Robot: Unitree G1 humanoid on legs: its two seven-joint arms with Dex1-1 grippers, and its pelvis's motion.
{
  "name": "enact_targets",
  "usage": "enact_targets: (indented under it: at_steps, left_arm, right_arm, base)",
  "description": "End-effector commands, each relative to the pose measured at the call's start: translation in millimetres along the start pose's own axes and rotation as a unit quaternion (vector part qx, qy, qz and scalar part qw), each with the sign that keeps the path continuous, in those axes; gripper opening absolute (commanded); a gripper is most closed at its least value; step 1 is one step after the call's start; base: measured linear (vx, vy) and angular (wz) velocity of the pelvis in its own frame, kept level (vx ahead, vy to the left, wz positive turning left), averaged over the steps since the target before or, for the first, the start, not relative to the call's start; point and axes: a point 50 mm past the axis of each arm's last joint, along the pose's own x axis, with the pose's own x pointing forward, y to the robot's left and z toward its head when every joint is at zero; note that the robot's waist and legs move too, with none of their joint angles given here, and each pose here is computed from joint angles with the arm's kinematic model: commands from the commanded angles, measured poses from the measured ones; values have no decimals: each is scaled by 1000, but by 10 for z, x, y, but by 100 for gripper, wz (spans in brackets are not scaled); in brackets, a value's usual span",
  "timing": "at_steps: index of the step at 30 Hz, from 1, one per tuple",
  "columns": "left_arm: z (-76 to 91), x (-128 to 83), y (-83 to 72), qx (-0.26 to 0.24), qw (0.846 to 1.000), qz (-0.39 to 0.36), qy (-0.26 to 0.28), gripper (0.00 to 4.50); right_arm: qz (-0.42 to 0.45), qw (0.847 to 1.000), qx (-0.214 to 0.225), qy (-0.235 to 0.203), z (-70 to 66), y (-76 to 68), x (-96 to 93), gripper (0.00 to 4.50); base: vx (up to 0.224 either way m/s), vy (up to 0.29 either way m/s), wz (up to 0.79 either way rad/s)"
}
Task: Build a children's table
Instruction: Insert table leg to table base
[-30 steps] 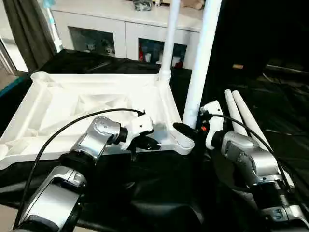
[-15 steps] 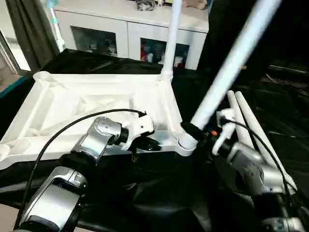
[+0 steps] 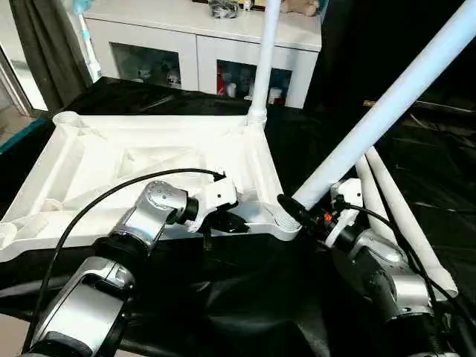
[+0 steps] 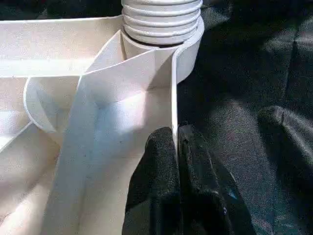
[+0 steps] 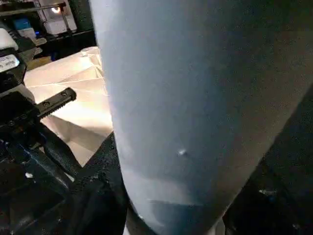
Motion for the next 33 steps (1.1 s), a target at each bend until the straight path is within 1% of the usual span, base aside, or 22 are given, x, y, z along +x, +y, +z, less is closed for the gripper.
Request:
enact_targets:
  at_steps: [1,3,5,11,15,19,24,30,33]
  left_arm:
    - [-71,-76,45,-8,999,24,20,0]
    - [-83,-86,34,-4,1000,18,22,0]
    - [-85,-88,20,-1,1000,11,21,0]
    - [-86,-114,-28,12,1000,-16,14,0]
    - [-85,-123,-38,15,1000,-22,12,0]
    - [-91,-159,-81,27,998,-53,16,0]
    - [-110,-192,-105,40,997,-67,29,0]
    - [-108,-236,-122,54,994,-87,34,0]
    - [-108,-271,-137,63,992,-102,42,0]
  right_arm:
    - [-6,995,14,98,-342,-12,-124,193]
    - [8,993,-4,120,-331,-11,-87,193]
    - [12,992,-8,127,-318,-26,-68,193]
    - [35,988,-10,149,-263,-79,19,193]
    - [53,986,-6,158,-266,-73,31,193]
    - [105,977,-6,183,-313,-38,23,193]
    - [134,973,-10,188,-339,-11,8,193]
    - [164,964,-13,207,-396,6,-30,193]
    - [192,953,-38,230,-432,13,-59,193]
  base:
    - [0,0,0]
    - [0,0,0]
    - [0,0,0]
    - [0,0,0]
    - [0,0,0]
    - [0,0,0]
    - [0,0,0]
    - [0,0,0]
    - [0,0,0]
